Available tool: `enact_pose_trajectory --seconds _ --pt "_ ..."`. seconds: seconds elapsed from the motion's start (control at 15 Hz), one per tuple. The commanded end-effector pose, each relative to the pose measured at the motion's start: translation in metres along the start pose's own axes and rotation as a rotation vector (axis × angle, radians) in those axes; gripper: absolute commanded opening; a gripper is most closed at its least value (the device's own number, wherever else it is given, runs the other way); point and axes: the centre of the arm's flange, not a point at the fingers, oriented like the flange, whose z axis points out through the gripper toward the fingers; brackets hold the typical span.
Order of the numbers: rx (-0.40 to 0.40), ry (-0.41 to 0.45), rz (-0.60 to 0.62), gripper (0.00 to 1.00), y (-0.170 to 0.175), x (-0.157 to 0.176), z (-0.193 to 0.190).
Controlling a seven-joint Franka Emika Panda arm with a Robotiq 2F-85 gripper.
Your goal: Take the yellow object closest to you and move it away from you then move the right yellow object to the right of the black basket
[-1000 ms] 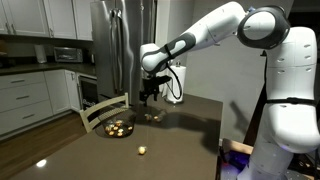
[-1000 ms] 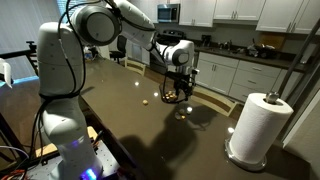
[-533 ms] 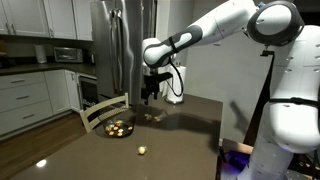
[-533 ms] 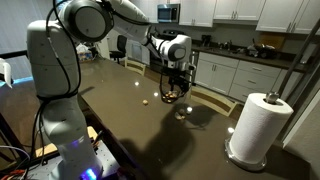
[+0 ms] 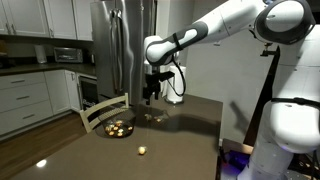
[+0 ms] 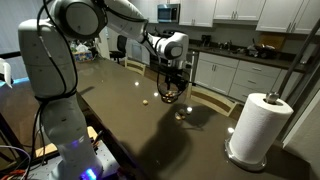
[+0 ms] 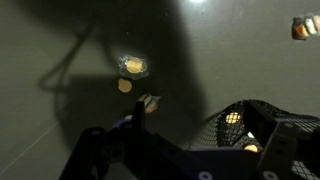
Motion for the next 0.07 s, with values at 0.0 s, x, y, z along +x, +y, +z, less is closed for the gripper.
enact_pose_trajectory --seconds 0.0 --pt "0.000 -0.001 0.000 1.00 0.0001 0.0002 0.0007"
